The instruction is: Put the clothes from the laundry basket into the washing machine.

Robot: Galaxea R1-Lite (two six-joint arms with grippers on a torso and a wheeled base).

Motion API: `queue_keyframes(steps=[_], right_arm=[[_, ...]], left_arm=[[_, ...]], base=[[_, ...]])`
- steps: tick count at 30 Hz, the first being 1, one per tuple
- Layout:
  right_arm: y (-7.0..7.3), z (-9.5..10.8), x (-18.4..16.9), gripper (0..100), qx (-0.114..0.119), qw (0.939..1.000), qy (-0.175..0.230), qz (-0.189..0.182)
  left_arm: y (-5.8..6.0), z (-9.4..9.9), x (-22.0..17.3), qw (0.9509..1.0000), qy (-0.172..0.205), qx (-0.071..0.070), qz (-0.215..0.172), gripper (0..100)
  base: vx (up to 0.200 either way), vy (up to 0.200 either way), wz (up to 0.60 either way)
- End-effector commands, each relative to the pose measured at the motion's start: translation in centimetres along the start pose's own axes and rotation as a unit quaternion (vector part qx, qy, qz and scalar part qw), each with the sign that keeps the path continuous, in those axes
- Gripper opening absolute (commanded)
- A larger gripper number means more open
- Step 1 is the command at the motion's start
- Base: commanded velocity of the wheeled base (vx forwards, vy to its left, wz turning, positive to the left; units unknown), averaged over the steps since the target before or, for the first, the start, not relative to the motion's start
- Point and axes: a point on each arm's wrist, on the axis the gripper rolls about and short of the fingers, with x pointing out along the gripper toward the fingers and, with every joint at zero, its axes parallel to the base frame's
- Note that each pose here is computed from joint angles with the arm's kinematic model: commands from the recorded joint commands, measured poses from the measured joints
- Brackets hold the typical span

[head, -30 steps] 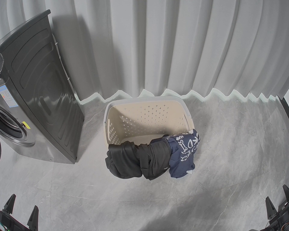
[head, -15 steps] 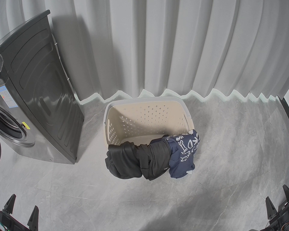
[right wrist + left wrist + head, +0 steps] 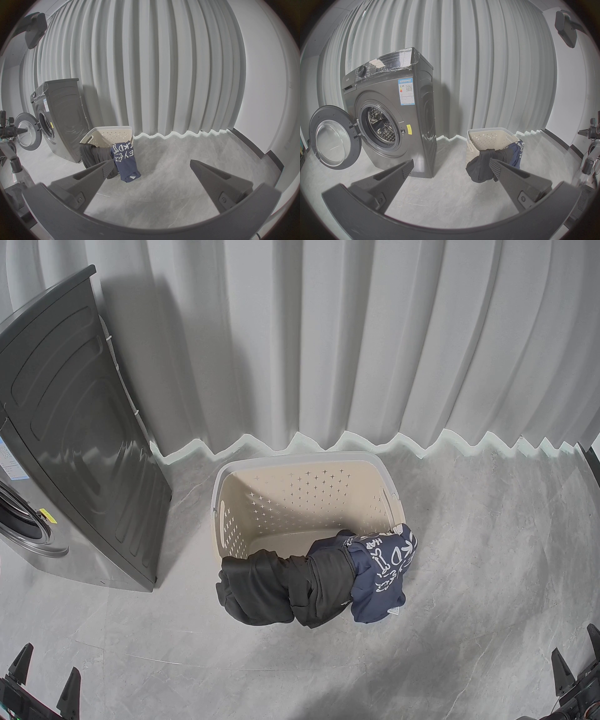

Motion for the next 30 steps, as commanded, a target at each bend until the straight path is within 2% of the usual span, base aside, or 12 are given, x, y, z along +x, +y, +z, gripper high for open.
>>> queue_keyframes(steps=[1, 5, 8, 9, 10, 12, 14, 18, 21, 25, 28, 30], right_arm=[[0.0, -0.4, 0.0, 100, -0.001, 1.0000, -0.001, 0.000], [0.0, -0.4, 0.0, 100, 0.001, 1.0000, -0.002, -0.003], [0.0, 1.6, -0.5, 100, -0.001, 0.9987, -0.051, -0.003], [0.0, 3.4, -1.2, 100, -0.001, 0.9969, -0.078, -0.003], [0.0, 3.6, -1.2, 100, -0.001, 0.9969, -0.078, -0.003], [0.0, 5.2, 0.2, 100, 0.001, 0.9998, -0.017, 0.008], [0.0, 5.1, 1.8, 100, 0.009, 0.9983, 0.049, 0.031], [0.3, 4.5, 4.6, 100, 0.070, 0.9822, 0.154, 0.082], [0.5, 4.7, 6.8, 100, 0.085, 0.9736, 0.189, 0.097], [0.8, 4.5, 9.2, 100, 0.088, 0.9665, 0.219, 0.102], [1.0, 3.5, 11.1, 100, 0.088, 0.9559, 0.261, 0.102], [1.3, 3.3, 11.9, 100, 0.084, 0.9524, 0.271, 0.111]], left_arm=[[0.0, -0.5, 0.0, 1.0000, -0.001, 0.001, 0.000, 100], [0.0, -0.5, 0.0, 1.0000, -0.001, 0.000, 0.000, 100], [0.0, -0.5, 0.0, 1.0000, -0.001, 0.001, 0.000, 100], [0.0, -0.5, 0.0, 1.0000, -0.001, 0.001, 0.000, 100], [0.0, -0.5, 0.0, 1.0000, -0.001, 0.001, 0.000, 100], [0.0, -0.5, 0.0, 1.0000, -0.001, 0.001, -0.002, 100], [0.0, -0.5, 0.0, 1.0000, -0.001, 0.001, -0.002, 100], [0.0, -0.5, 0.0, 1.0000, -0.001, 0.001, -0.002, 100], [0.0, -0.5, 0.0, 1.0000, -0.001, 0.001, -0.002, 100], [0.0, -0.5, 0.0, 1.0000, -0.001, 0.001, -0.003, 100], [0.0, -0.5, 0.0, 1.0000, -0.001, 0.002, -0.003, 100], [0.0, -0.5, 0.0, 1.0000, -0.001, 0.002, -0.003, 100]], base=[[0.000, 0.000, 0.00], [0.000, 0.000, 0.00], [0.000, 0.000, 0.00], [0.000, 0.000, 0.00], [0.000, 0.000, 0.00], [0.000, 0.000, 0.00], [0.000, 0.000, 0.00], [0.000, 0.000, 0.00], [0.000, 0.000, 0.00], [0.000, 0.000, 0.00], [0.000, 0.000, 0.00], [0.000, 0.000, 0.00]])
